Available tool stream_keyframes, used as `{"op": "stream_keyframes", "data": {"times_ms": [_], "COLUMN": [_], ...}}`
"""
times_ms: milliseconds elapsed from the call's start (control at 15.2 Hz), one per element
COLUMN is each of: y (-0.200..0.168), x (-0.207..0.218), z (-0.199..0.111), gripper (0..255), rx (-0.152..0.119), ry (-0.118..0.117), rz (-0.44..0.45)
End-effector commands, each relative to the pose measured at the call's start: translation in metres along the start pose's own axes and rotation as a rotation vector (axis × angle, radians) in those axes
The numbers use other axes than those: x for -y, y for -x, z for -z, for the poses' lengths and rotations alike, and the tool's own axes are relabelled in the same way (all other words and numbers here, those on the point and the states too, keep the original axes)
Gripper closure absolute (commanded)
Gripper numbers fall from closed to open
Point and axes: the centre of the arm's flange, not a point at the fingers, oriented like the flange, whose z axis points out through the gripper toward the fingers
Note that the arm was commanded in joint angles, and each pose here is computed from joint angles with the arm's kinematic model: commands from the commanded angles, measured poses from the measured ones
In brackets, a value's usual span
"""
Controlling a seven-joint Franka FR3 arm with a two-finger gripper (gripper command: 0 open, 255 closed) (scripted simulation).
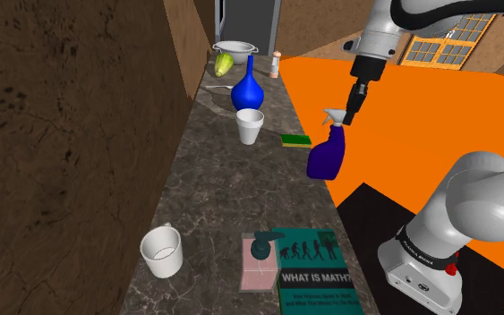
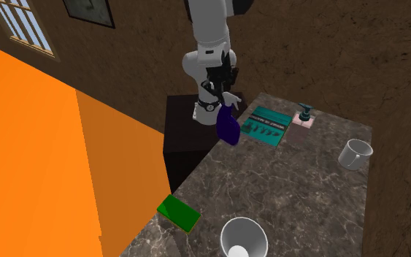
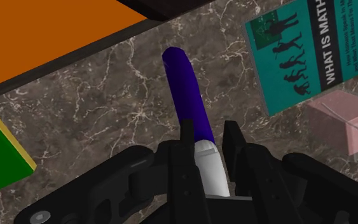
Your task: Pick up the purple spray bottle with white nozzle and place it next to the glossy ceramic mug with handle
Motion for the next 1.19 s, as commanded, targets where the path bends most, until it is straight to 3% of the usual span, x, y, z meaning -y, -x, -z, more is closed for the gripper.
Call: {"op": "stream_keyframes", "data": {"times_ms": [0, 1122], "y": [0.000, -0.001], "x": [0.001, 0.022], "z": [0.011, 0.098], "gripper": [255, 255], "rx": [0.000, 0.000], "ry": [0.000, 0.000], "rz": [0.000, 0.000]}}
